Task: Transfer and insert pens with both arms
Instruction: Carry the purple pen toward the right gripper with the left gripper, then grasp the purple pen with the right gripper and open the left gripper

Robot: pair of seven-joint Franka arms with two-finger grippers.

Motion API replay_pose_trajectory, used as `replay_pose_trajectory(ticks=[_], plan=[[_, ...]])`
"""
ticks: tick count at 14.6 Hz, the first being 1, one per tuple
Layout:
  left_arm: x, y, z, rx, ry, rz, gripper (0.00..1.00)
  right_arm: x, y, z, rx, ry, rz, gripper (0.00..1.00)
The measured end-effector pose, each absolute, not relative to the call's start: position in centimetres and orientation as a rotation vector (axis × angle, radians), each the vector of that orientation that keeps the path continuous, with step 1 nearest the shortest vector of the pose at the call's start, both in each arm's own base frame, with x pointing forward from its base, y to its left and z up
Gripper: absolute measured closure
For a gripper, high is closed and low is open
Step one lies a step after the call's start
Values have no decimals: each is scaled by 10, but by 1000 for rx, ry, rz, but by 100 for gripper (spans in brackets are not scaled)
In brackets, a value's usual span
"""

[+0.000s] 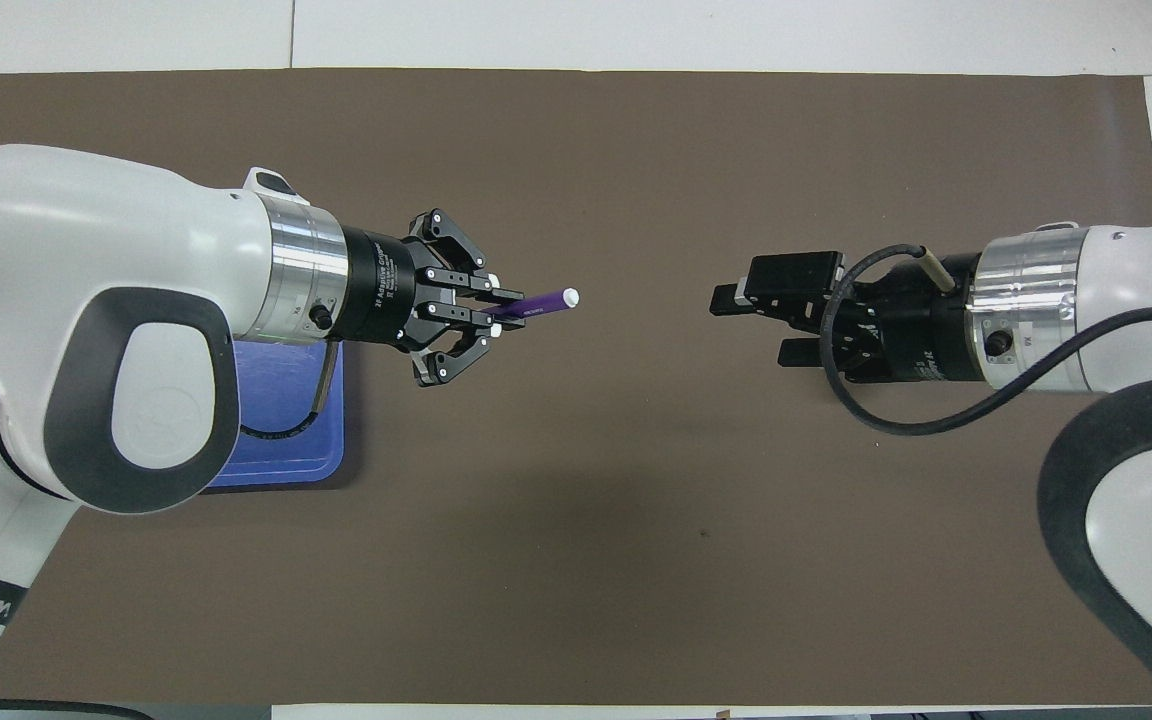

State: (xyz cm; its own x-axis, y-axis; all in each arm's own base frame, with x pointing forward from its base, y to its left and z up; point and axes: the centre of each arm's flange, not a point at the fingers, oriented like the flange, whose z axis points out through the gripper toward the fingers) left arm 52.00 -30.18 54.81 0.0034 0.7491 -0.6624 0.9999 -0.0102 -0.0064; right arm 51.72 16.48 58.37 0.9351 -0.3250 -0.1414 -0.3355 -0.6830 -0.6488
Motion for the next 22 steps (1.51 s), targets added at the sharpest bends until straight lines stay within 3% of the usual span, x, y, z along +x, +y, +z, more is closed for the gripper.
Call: replay_pose_trajectory(ticks=[8,10,13,22], plan=[[497,-328,548,1627,1894,-715,83,499,237,564,-2326,510,-163,0],[498,-328,548,1616,1899,-714,83,497,240,563,-2328,506,-163,0],[499,-329,550,1590,1908,-706,83,494,240,565,-2326,500,-166,8],[492,-342,553,1568,1902,-696,83,496,256,561,-2297,511,-272,12]])
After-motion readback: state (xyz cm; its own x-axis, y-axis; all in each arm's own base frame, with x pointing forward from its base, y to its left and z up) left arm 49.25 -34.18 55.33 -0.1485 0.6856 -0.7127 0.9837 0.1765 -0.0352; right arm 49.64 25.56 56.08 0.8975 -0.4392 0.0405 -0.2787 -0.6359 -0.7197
